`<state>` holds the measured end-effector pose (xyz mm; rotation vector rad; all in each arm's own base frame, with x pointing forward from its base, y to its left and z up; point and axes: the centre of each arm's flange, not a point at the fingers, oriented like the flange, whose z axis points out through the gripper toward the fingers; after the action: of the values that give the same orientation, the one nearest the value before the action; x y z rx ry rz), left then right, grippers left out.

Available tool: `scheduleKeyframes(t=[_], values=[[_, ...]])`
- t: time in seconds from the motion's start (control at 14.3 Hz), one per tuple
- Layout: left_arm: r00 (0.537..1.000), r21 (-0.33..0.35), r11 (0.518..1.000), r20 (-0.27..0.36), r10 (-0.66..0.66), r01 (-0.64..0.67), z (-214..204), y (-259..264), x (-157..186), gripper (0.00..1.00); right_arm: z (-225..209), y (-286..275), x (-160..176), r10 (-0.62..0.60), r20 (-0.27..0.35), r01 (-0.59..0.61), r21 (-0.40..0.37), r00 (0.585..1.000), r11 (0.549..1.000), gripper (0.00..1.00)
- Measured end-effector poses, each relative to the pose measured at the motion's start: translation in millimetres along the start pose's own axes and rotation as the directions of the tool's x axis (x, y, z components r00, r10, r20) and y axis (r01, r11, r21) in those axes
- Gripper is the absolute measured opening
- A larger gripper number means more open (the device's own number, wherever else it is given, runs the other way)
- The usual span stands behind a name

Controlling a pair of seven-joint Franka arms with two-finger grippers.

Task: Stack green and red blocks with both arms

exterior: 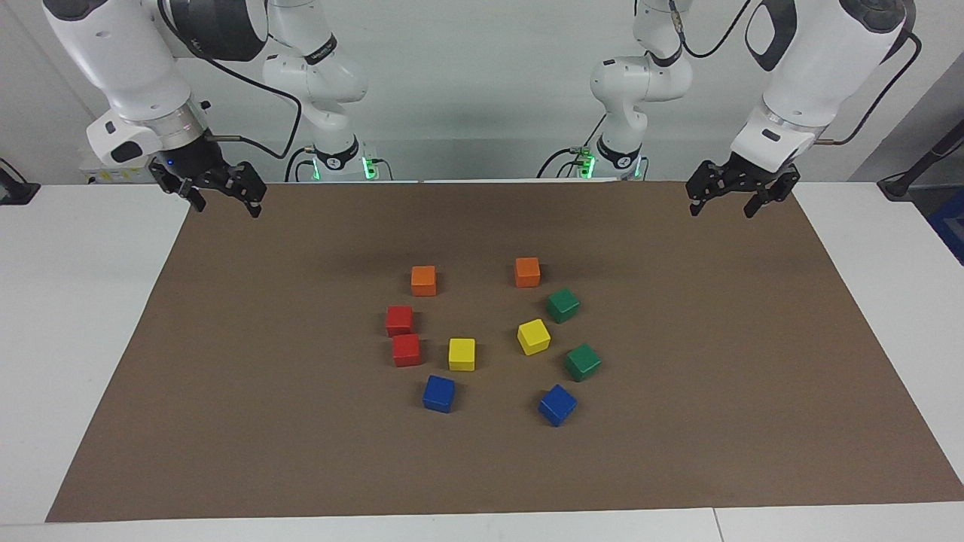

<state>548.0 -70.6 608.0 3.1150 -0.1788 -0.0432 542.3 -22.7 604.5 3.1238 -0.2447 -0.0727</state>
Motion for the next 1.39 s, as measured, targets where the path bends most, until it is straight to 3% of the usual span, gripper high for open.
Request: scheduleKeyframes(t=[0.77,1.05,1.39], values=[[1.0,0.0,1.0,0.001,0.0,0.0,0.4,0.9,-0.1,1.0,-2.8,0.0,-1.6,0.0,-0.005,0.0,0.0,1.0,1.0,1.0],[0.997,-0.001,0.997,-0.009,-0.08,0.08,4.4,4.2,2.6,1.0,-2.6,0.0,-1.9,0.0,-0.004,0.0,0.0,1.0,1.0,1.0],[0.994,-0.008,0.994,-0.003,-0.112,0.112,46.8,29.0,31.7,1.0,7.2,-11.9,-0.1,-0.022,0.003,0.022,-0.001,1.0,1.0,1.0]])
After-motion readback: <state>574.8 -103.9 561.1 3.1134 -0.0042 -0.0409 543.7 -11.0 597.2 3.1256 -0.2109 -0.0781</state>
